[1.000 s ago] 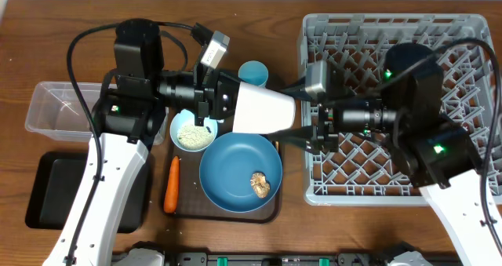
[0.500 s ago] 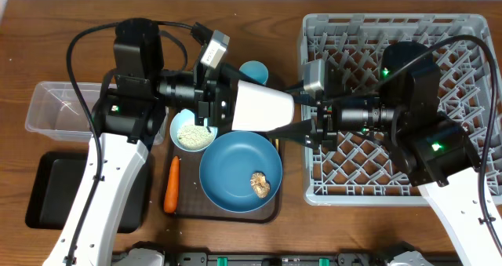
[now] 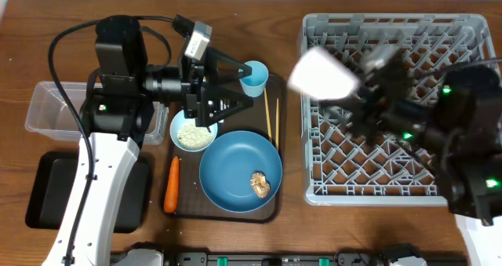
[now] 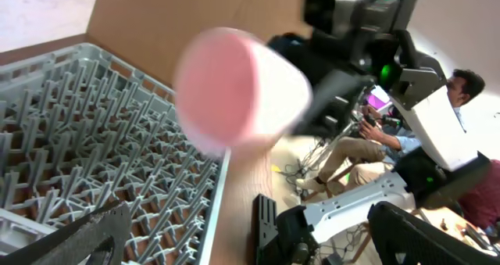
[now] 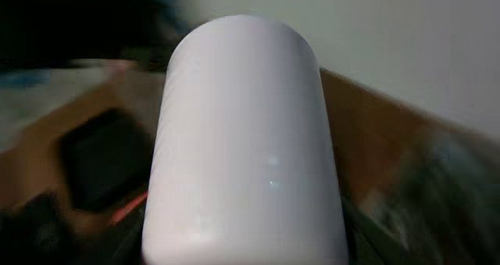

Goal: Sort waste into correct bins and load items into the dishwasher rack
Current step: 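Place the pink cup upside down in the rack with the right gripper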

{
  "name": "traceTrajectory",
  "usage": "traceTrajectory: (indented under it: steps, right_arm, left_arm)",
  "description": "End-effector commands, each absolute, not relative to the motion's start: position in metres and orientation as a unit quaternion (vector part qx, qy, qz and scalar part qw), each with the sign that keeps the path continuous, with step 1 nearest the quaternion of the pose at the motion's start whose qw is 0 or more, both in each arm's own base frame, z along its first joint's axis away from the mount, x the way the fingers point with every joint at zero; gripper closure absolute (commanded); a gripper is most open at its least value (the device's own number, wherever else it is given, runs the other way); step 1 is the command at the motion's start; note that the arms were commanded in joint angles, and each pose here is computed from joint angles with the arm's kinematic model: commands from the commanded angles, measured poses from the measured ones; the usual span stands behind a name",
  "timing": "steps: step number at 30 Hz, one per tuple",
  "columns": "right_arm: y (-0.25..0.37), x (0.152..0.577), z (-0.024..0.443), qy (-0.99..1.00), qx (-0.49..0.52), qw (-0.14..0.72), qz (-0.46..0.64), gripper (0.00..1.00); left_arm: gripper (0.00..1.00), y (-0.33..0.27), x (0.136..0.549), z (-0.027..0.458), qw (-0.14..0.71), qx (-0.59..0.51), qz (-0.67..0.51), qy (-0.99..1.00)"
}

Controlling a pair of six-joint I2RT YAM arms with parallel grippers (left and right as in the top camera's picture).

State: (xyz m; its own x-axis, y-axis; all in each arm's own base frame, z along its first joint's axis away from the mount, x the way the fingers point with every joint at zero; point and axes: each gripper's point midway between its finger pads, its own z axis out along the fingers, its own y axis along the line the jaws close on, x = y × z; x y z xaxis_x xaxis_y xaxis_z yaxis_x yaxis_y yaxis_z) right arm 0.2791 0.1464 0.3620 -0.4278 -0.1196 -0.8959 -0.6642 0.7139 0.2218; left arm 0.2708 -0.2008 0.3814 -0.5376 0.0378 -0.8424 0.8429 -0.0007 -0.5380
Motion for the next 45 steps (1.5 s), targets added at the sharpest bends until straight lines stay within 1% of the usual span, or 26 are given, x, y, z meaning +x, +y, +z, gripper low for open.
traceTrajectory:
  steps: [1, 4, 8, 11, 14, 19, 23, 26, 37, 43, 44, 45]
  right_arm:
    - [0.077, 0.304, 0.342, 0.863, -0.048, 0.459, 0.206, 0.57]
    - [0.029, 0.299, 0.313, 0.893, 0.077, 0.409, 0.172, 0.57]
    - [-0.031, 0.279, 0.276, 0.908, 0.228, 0.335, 0.104, 0.58]
    - [-0.065, 0.266, 0.257, 0.909, 0.289, 0.296, 0.054, 0.57]
    - [-0.082, 0.255, 0.241, 0.910, 0.324, 0.257, 0.036, 0.55]
    - [-0.082, 0.251, 0.217, 0.921, 0.335, 0.194, 0.041, 0.54]
    - [-0.078, 0.262, 0.200, 0.926, 0.335, 0.161, 0.062, 0.54]
    - [-0.071, 0.276, 0.189, 0.933, 0.316, 0.148, 0.091, 0.52]
    - [-0.045, 0.307, 0.149, 0.953, 0.267, 0.099, 0.100, 0.50]
    - [-0.043, 0.305, 0.136, 0.958, 0.265, 0.071, 0.087, 0.51]
    - [-0.042, 0.304, 0.136, 0.958, 0.266, 0.069, 0.087, 0.50]
    - [-0.042, 0.302, 0.136, 0.958, 0.266, 0.066, 0.087, 0.44]
  left_arm:
    - [0.02, -0.199, 0.265, 0.393, 0.339, 0.365, -0.611, 0.615]
    - [0.02, -0.199, 0.265, 0.393, 0.339, 0.365, -0.611, 0.615]
    - [0.02, -0.199, 0.265, 0.393, 0.339, 0.365, -0.611, 0.615]
    - [0.02, -0.199, 0.265, 0.393, 0.339, 0.365, -0.611, 0.615]
    - [0.02, -0.199, 0.265, 0.393, 0.339, 0.365, -0.611, 0.615]
    - [0.02, -0.199, 0.265, 0.393, 0.339, 0.365, -0.611, 0.615]
    - [0.02, -0.199, 0.265, 0.393, 0.339, 0.365, -0.611, 0.615]
    - [0.02, -0.199, 0.265, 0.393, 0.339, 0.365, -0.611, 0.615]
    - [0.02, -0.199, 0.265, 0.393, 0.339, 0.365, -0.611, 0.615]
    - [0.02, -0.199, 0.265, 0.393, 0.339, 0.365, -0.611, 0.615]
    - [0.02, -0.199, 0.265, 0.393, 0.339, 0.365, -0.611, 0.615]
    - [0.02, -0.199, 0.265, 0.393, 0.339, 0.365, -0.611, 0.615]
